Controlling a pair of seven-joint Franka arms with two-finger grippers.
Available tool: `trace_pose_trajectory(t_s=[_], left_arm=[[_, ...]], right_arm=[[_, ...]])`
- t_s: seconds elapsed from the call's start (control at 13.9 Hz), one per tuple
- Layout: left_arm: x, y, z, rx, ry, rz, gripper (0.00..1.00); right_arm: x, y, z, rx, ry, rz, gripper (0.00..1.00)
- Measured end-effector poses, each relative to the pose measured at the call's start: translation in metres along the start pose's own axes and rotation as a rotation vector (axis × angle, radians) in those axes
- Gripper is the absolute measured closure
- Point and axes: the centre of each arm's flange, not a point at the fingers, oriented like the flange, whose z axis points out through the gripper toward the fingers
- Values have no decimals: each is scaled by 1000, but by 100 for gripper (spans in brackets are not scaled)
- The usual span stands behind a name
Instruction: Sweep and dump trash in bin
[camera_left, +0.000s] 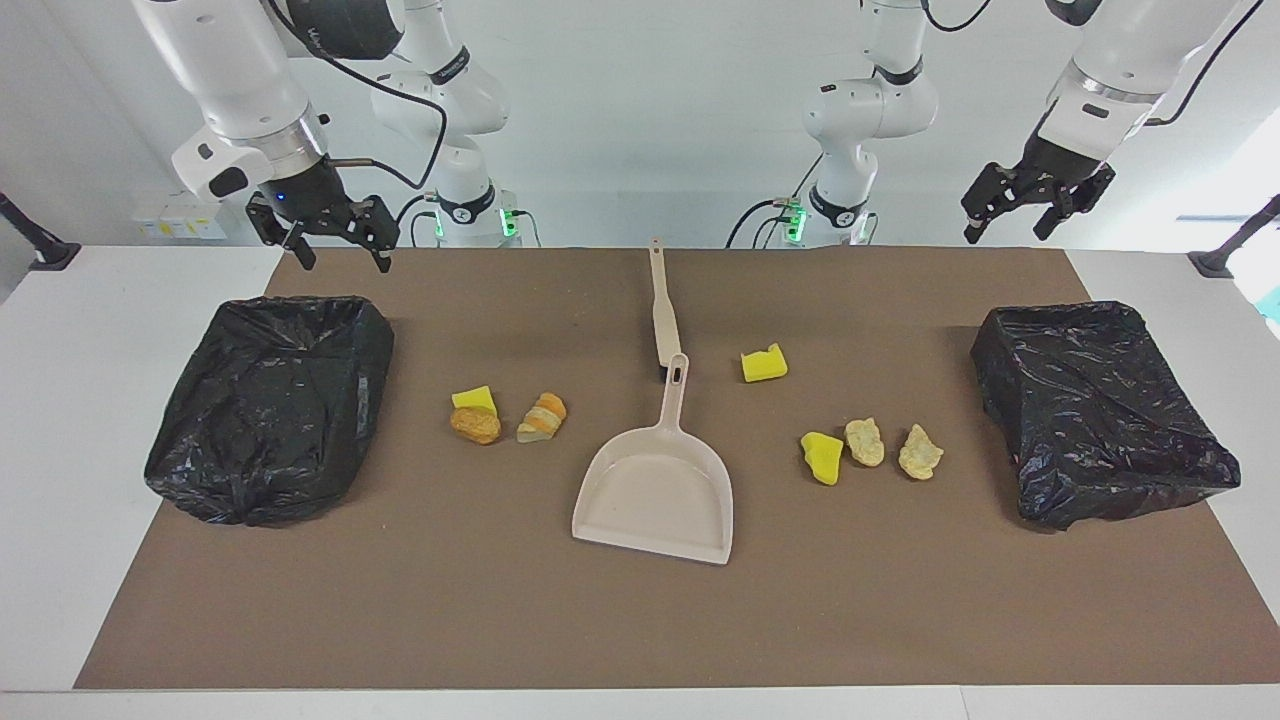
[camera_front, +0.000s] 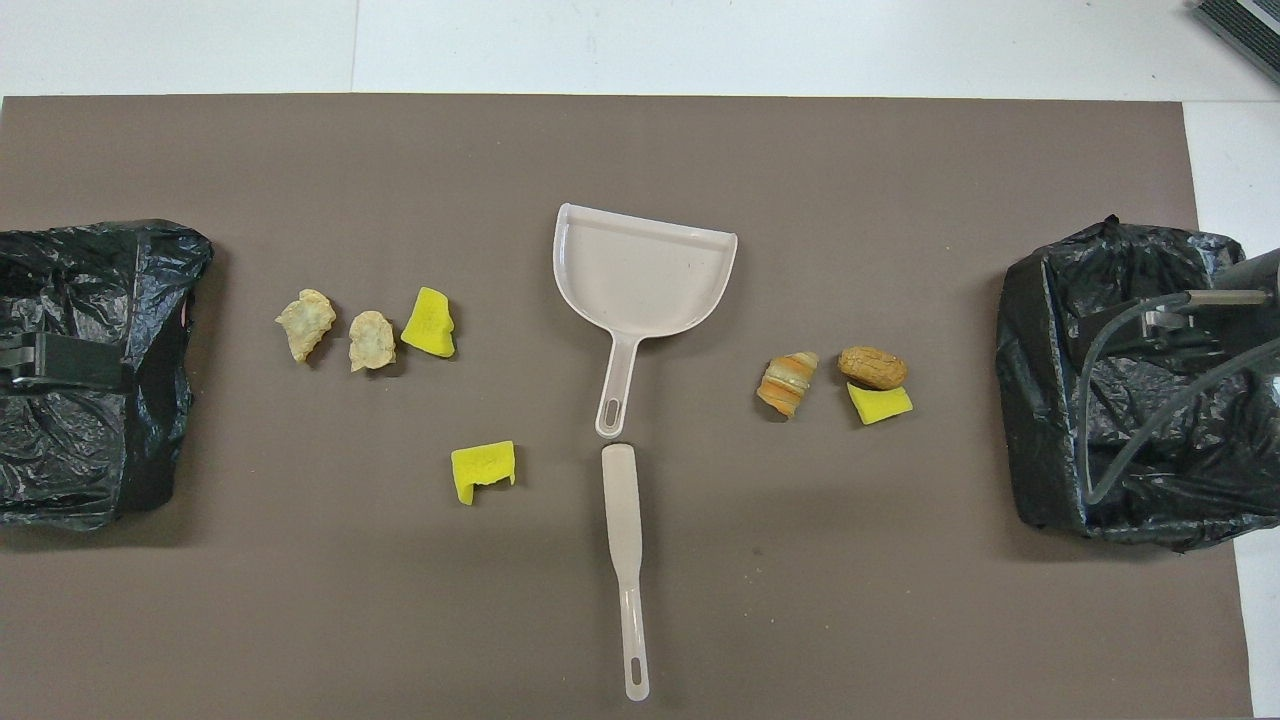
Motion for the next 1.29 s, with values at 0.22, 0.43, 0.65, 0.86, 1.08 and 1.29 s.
trace_pose_trajectory(t_s=[0.22, 0.43, 0.65, 0.86, 1.08, 1.29], left_arm=[[0, 1, 0, 0, 0, 1, 0], [0, 1, 0, 0, -2, 3, 0], [-1, 2, 0, 0, -3, 4, 0], [-1, 2, 0, 0, -3, 4, 0], [-1, 2, 1, 0, -5, 4, 0], [-1, 2, 1, 0, -7, 4, 0]], right_arm=[[1, -1, -1, 1, 8, -1, 0], [1, -7, -1, 2, 14, -12, 0], [1, -8, -1, 3, 14, -15, 0], [1, -8, -1, 3, 15, -15, 0], [1, -8, -1, 3, 15, -15, 0], [1, -9, 1, 3, 11, -15, 0]])
